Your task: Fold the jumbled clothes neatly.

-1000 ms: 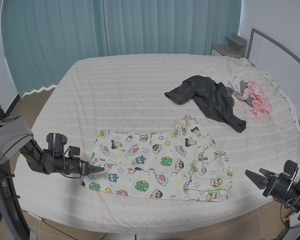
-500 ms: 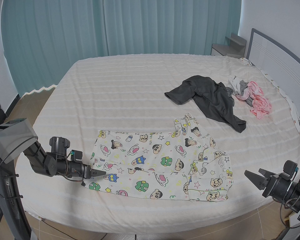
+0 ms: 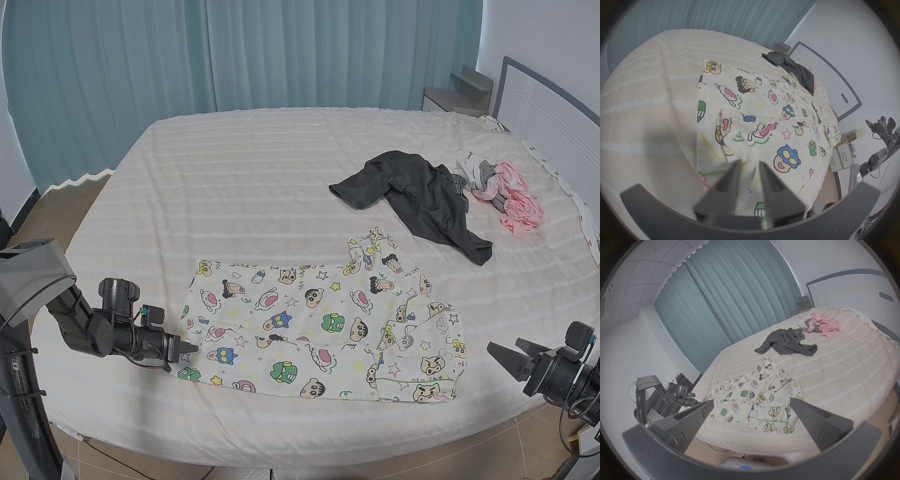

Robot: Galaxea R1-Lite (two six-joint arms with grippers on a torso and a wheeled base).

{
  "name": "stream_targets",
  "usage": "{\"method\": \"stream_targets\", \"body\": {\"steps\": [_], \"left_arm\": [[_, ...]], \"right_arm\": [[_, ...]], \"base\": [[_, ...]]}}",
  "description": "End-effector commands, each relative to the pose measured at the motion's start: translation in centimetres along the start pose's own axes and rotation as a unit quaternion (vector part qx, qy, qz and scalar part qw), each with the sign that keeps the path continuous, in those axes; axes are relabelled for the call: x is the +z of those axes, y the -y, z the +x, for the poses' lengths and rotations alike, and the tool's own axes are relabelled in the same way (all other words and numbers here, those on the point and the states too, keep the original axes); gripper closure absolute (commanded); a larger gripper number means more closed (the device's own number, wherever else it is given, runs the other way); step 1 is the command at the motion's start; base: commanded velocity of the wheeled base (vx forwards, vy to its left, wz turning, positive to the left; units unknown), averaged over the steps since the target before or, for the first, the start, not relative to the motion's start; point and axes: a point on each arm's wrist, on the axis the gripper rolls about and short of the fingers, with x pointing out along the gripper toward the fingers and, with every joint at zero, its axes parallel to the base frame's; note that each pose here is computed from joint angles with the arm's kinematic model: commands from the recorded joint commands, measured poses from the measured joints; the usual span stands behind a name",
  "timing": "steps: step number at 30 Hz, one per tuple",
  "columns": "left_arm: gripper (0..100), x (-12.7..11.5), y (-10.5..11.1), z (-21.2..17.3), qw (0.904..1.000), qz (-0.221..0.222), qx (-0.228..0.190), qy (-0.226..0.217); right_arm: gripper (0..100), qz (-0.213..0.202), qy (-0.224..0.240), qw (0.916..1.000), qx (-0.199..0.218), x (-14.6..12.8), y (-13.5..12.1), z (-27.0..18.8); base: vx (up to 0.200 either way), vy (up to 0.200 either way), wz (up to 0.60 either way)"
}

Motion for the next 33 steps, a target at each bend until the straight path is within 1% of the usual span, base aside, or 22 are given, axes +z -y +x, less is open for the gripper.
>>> {"method": "stream_targets", "body": {"steps": [1, 5, 11, 16, 22, 33], "left_arm": [[100, -0.1, 0.2, -0.5, 1.0000, -0.001, 0.003, 0.001], [100, -0.2, 0.4, -1.4, 1.0000, -0.004, 0.005, 0.002], [100, 0.3, 0.5, -3.1, 0.9997, -0.006, 0.016, 0.016], [100, 0.2, 0.9, -4.6, 0.9996, -0.023, 0.019, -0.003], [100, 0.0, 1.2, -5.9, 0.9992, -0.025, 0.021, -0.023], [100, -0.8, 1.5, -6.4, 0.9982, -0.037, 0.020, -0.043]], "right_arm": [[0, 0.000, -0.009, 0.9999, -0.004, -0.4, 0.2, -0.1], [0, 0.000, -0.010, 0.9999, -0.004, -0.4, 0.2, -0.1], [0, 0.000, -0.009, 1.0000, -0.003, -0.4, 0.2, -0.1], [0, 0.001, -0.010, 0.9999, -0.004, -0.4, 0.2, -0.1], [0, 0.001, -0.010, 0.9999, -0.004, -0.4, 0.2, -0.1], [0, 0.001, -0.011, 0.9999, -0.003, -0.5, 0.2, -0.1]], "base": [[0.000, 0.000, 0.00], [0.000, 0.000, 0.00], [0.000, 0.000, 0.00], [0.000, 0.000, 0.00], [0.000, 0.000, 0.00], [0.000, 0.000, 0.00]]}}
